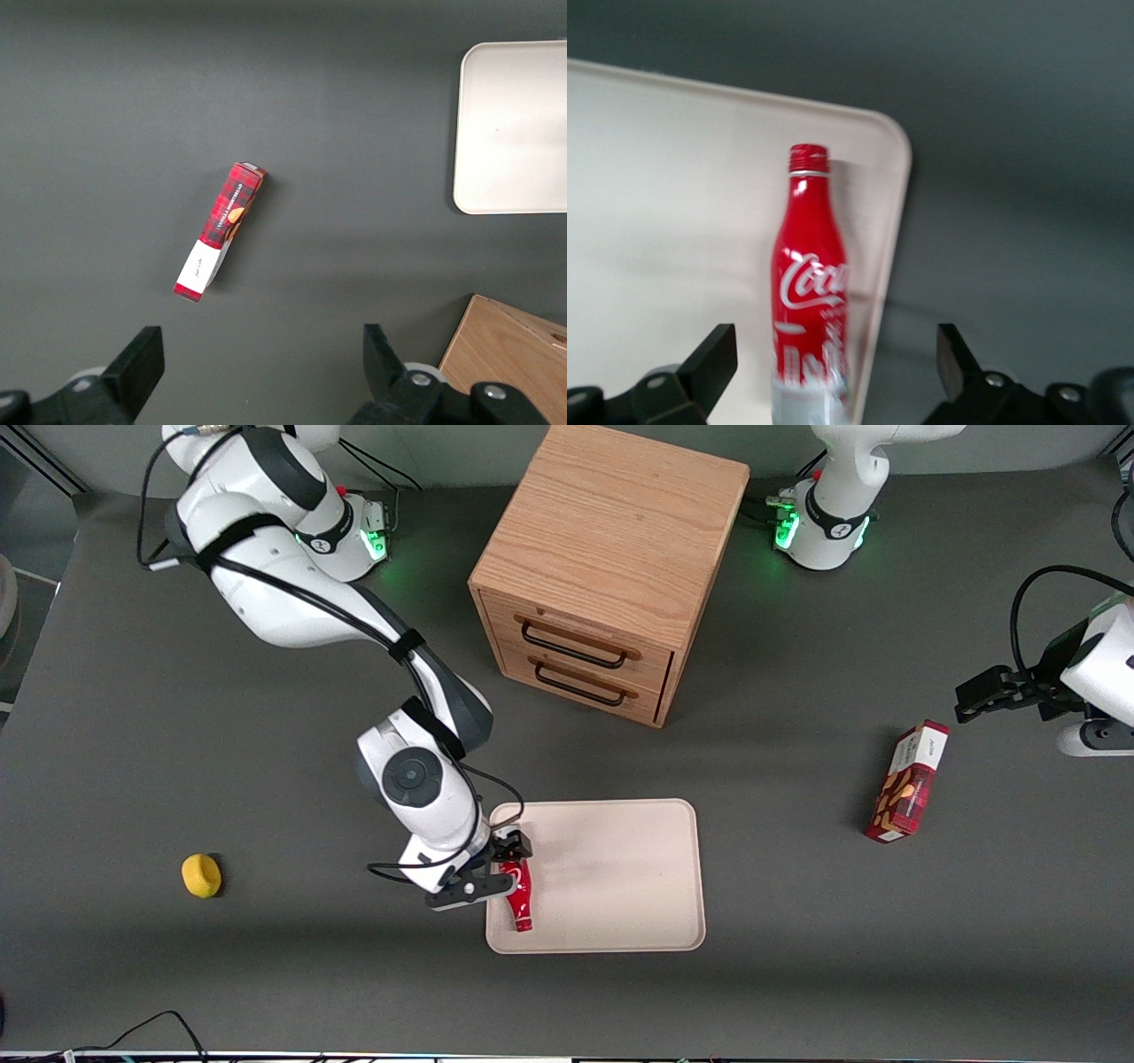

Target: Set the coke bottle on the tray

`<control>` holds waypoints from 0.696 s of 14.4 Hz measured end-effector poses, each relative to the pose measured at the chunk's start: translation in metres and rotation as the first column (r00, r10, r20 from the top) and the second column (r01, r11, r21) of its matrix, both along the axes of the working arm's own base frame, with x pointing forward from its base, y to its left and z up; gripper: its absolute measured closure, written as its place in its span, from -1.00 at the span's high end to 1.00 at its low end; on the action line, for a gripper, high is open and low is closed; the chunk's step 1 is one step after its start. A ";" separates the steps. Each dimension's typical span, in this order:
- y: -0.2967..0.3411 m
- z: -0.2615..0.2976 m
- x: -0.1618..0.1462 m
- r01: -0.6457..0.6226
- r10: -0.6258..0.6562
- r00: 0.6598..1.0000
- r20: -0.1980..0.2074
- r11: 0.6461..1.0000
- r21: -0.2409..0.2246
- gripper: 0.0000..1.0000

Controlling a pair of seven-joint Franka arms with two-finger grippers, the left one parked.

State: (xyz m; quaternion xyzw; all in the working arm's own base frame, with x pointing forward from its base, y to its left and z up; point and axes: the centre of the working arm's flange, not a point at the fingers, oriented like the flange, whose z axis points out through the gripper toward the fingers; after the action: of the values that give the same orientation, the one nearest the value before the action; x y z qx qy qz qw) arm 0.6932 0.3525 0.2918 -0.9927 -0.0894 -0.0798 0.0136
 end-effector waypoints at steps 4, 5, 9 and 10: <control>-0.054 0.143 -0.015 0.088 -0.095 0.994 -0.058 0.989 -0.115 1.00; -0.076 0.184 -0.024 0.128 -0.137 0.988 -0.076 0.985 -0.113 1.00; -0.164 0.307 -0.076 0.278 -0.297 0.938 -0.178 0.953 -0.121 1.00; -0.182 0.329 -0.089 0.310 -0.328 0.925 -0.192 0.943 -0.116 1.00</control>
State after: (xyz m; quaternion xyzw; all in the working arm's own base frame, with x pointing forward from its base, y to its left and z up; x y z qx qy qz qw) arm 0.6041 0.1702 0.6205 -0.9965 0.0721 0.0275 -0.0319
